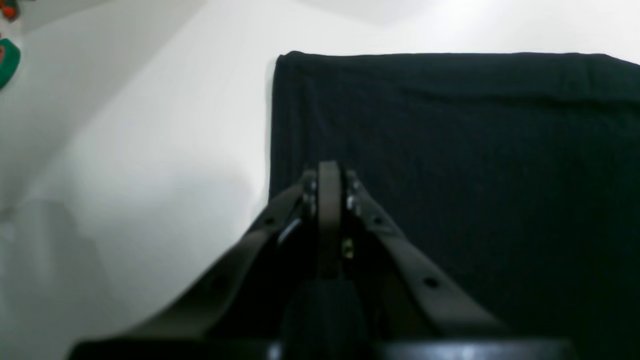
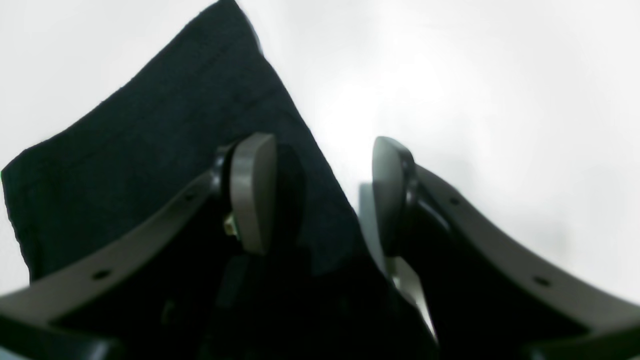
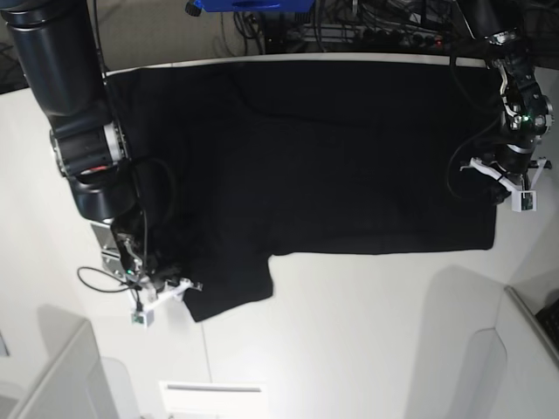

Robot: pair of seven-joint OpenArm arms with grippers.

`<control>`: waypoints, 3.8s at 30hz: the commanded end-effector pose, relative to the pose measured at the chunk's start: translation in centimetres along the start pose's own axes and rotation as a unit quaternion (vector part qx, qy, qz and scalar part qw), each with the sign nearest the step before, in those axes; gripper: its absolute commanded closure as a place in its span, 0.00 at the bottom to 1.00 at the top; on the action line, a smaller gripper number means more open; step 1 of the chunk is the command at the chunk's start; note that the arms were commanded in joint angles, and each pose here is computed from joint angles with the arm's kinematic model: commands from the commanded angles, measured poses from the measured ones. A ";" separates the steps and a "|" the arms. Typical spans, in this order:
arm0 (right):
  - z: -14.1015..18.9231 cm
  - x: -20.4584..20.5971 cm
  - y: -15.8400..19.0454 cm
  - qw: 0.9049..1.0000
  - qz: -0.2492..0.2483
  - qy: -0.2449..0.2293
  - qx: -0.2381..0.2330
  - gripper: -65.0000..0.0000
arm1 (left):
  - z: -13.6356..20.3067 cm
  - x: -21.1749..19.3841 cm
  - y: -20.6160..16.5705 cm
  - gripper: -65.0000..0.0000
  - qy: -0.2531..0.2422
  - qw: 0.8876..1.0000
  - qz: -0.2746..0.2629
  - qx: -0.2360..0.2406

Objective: Fold the T-shirt properly
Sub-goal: 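Move both grippers along the shirt's sides toward the hem corners, then grasp the hem corners with both grippers, then lift the hem and fold it with both grippers over onto the collar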

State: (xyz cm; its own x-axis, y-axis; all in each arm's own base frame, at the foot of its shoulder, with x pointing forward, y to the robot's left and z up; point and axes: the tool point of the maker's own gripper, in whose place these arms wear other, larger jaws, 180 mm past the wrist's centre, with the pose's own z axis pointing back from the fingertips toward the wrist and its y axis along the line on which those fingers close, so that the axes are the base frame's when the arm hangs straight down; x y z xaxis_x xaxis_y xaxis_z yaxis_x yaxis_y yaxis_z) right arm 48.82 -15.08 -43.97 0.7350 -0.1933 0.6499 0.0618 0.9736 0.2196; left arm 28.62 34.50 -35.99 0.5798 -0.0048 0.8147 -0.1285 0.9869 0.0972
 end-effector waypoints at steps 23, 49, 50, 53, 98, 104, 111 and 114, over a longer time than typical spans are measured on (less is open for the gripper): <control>-0.2 -2.0 2.3 0.998 0.035 0.037 0.021 1.00 | -1.7 1.6 3.9 1.00 0.017 0.997 -0.004 0.074; -0.2 -2.0 2.1 0.998 0.036 0.038 0.018 1.00 | -12.1 5.6 3.3 0.26 0.064 0.993 0.099 0.018; -0.2 -2.0 2.1 0.998 0.036 0.038 0.018 1.00 | -12.3 5.6 3.1 0.26 0.067 0.993 0.101 0.017; -0.2 -2.0 2.1 0.998 0.036 0.038 0.018 1.00 | -12.7 5.2 2.5 0.26 0.076 0.991 0.107 0.011; 5.3 3.1 3.0 0.991 0.055 -0.107 0.054 1.00 | -7.6 6.5 0.8 1.00 0.025 0.998 0.055 -0.036; 7.4 3.7 2.3 0.992 0.017 -0.104 0.062 1.00 | -6.1 6.9 0.4 1.00 0.031 0.999 0.028 -0.036; 9.3 3.4 2.8 0.992 0.008 -0.101 0.078 1.00 | -3.4 7.4 1.2 1.00 0.013 1.000 0.004 -0.016; 9.9 2.9 3.4 0.991 0.013 -0.104 0.086 1.00 | -2.6 7.4 2.0 1.00 0.019 1.000 0.004 -0.005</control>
State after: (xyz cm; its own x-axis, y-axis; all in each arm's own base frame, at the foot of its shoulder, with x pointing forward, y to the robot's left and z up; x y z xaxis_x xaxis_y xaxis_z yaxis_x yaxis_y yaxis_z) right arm 43.11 -13.10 -36.37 0.6342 -0.1987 0.7472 -0.0729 0.9467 0.3137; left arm 33.70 36.19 -33.53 0.6595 0.0321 0.7510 -0.1248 0.9899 0.0673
